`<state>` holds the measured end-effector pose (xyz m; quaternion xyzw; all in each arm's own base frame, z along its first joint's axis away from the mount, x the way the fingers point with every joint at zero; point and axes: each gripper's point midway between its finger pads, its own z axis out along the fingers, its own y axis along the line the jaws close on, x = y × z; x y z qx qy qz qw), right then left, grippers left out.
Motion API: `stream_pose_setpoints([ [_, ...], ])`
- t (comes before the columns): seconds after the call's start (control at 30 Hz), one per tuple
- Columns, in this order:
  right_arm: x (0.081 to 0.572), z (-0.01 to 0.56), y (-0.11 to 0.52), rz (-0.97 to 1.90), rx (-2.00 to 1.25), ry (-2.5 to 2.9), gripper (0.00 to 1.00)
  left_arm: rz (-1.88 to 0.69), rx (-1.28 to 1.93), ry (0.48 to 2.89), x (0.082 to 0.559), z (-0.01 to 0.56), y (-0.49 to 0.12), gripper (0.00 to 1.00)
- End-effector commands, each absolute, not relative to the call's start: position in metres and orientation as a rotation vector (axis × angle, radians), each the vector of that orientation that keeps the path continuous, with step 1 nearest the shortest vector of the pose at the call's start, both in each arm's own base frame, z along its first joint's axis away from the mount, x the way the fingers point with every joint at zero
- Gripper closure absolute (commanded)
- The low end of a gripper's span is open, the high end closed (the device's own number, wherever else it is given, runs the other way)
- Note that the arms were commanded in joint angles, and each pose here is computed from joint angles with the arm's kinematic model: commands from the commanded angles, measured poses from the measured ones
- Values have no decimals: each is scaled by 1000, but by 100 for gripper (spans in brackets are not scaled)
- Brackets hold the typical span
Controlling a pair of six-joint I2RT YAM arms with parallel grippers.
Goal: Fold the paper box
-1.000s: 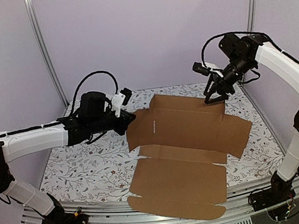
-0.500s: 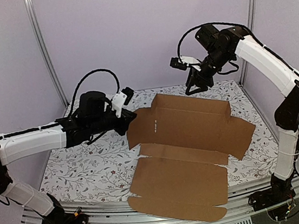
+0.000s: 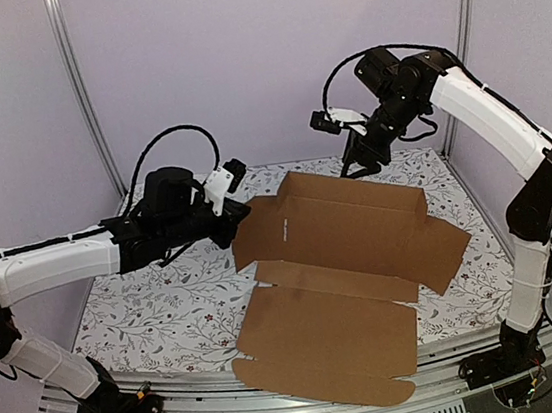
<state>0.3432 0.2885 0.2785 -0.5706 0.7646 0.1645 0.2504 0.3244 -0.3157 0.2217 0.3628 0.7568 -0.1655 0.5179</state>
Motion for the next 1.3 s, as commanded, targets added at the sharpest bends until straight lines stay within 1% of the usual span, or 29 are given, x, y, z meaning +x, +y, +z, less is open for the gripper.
stream_pose_setpoints([
  [0.0,297,307,276,566,-1561,2108,48,-383,875,1766,322,235,-320,100],
  [0.1,286,305,275,619,-1581,2119,46,-383,877,1761,322,236,-321,100],
  [0.33,281,293,274,631,-1629,2144,43,-383,876,1751,322,239,-322,100],
  [0.43,292,283,270,560,-1614,2178,43,-384,875,1745,322,241,-322,100],
  [0.6,307,268,266,464,-1587,2239,45,-385,876,1744,321,241,-322,100],
  [0.7,305,260,266,466,-1610,2257,50,-383,871,1745,321,241,-321,100],
  [0.87,302,248,265,426,-1663,2268,64,-386,863,1752,322,239,-321,100],
  [0.97,303,239,262,361,-1689,2266,69,-390,860,1759,323,237,-322,100],
  [1.07,306,235,262,296,-1700,2239,82,-398,855,1767,323,236,-323,100],
  [1.1,310,235,262,267,-1692,2219,85,-400,851,1772,323,235,-323,100],
  [1.2,314,236,263,184,-1689,2162,90,-405,836,1784,325,232,-324,100],
  [1.27,319,234,264,88,-1683,2120,92,-413,826,1797,326,230,-325,100],
])
